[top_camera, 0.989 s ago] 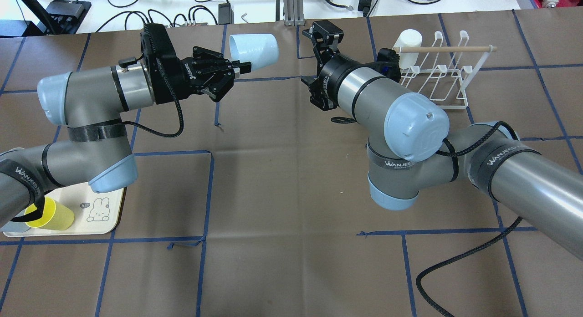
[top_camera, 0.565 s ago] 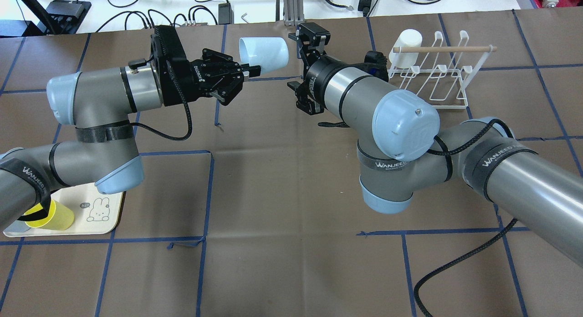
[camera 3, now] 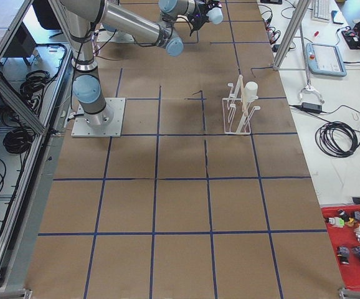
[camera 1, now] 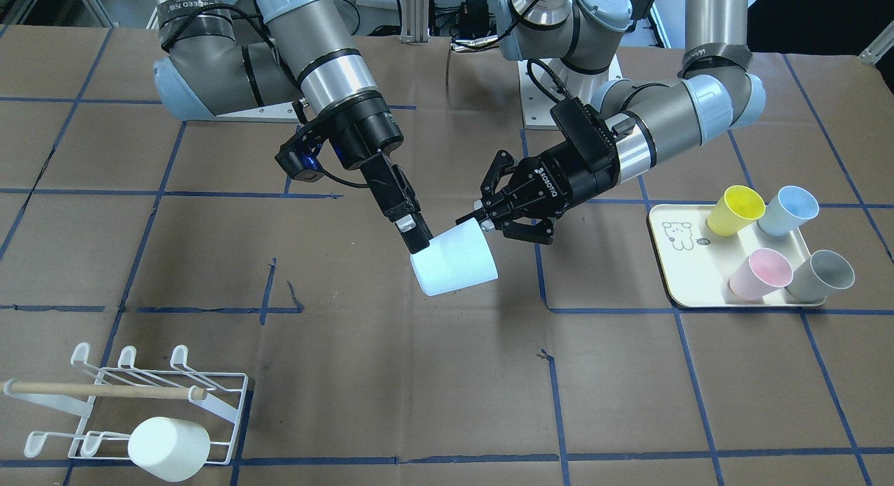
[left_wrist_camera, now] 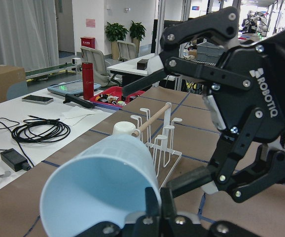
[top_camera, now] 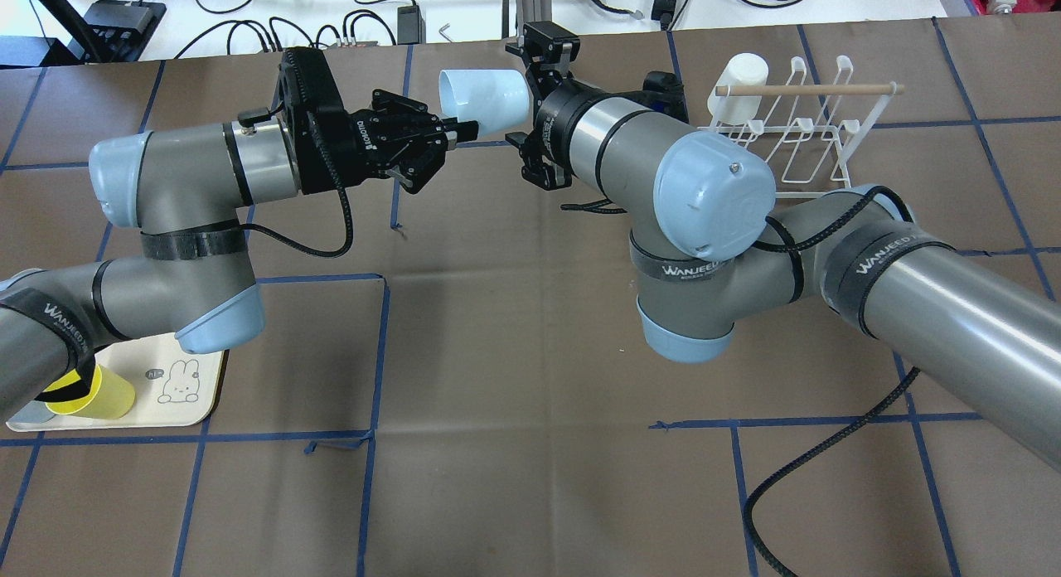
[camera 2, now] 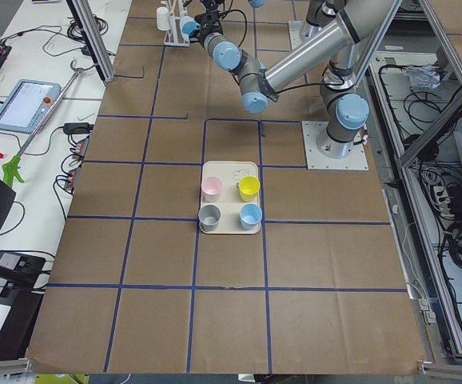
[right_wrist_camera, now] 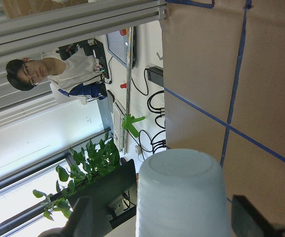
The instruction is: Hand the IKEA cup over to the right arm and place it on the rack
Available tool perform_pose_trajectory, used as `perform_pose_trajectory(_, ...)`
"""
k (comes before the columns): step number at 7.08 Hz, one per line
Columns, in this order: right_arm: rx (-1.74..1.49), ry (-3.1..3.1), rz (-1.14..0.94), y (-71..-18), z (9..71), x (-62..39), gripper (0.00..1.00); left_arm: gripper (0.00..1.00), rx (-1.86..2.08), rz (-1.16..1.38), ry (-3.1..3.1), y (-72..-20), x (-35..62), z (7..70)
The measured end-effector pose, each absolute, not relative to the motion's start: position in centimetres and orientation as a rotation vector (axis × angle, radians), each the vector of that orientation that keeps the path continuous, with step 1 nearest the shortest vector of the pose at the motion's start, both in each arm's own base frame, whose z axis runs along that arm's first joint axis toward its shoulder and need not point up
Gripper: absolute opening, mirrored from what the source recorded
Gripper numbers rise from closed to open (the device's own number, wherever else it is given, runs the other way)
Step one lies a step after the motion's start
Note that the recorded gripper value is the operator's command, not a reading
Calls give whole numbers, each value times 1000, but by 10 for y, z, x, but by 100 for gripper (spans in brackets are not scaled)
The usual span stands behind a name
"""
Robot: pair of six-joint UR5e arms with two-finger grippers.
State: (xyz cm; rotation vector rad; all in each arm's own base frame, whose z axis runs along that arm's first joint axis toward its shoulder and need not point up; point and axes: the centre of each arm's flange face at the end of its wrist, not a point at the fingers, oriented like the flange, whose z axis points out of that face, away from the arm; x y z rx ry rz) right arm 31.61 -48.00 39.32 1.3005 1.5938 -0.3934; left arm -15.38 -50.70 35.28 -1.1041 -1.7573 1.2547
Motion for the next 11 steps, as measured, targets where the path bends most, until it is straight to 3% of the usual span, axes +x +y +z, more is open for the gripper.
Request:
perform_pose_trajectory(7,1303,1621,-362,-499,382,335,98,13,-1104,1255,-1757,-507,-154,353)
perform_pose_trajectory(11,1305,1634,-349,-498,377,340,92,14,-1105,1256,-1757,-507,-154,353)
